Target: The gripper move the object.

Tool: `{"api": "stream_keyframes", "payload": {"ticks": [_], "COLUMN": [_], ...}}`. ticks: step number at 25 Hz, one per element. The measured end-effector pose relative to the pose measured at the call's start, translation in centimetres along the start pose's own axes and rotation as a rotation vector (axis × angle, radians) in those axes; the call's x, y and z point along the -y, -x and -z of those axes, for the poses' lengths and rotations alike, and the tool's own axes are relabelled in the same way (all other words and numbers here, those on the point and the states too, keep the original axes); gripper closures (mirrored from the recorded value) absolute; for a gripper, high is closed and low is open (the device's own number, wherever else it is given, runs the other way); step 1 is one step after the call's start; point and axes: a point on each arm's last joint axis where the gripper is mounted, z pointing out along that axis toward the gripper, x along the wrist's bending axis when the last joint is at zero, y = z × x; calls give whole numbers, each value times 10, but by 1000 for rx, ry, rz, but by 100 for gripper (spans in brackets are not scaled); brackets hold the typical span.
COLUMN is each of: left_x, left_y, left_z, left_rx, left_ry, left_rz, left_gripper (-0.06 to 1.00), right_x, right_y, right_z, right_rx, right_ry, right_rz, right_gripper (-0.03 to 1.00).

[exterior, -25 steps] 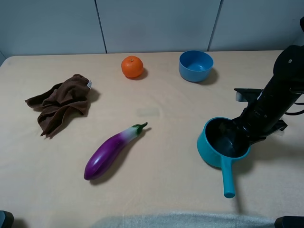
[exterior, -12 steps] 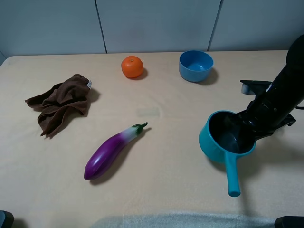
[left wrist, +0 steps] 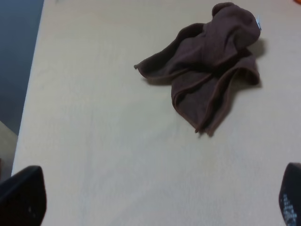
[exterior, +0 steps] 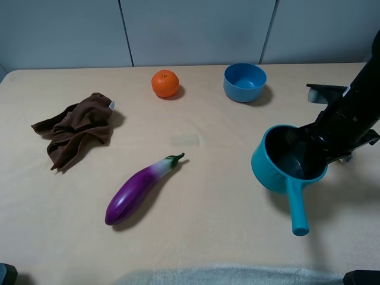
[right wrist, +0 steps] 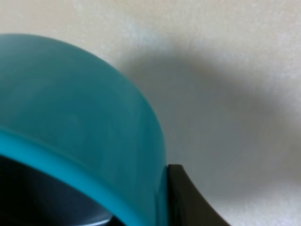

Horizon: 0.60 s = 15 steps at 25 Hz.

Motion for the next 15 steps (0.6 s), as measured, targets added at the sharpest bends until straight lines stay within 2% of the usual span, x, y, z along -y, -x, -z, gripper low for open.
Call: {"api": "stream_keyframes", "payload": {"ticks": [9,15], "left_x": [0,0], "left_y": [0,0], "left_z": [0,0], "left_rx": [0,0], "left_ry": [0,0], "left_rz": [0,0], "left_gripper": [-5,-5], "right_x": [-19,-36], "right_y": [-3,-3], "right_z": [28,53], "right_rx": [22,70], "right_ry": [36,91], "right_rz": [8,20], "right_gripper": [97,97]}}
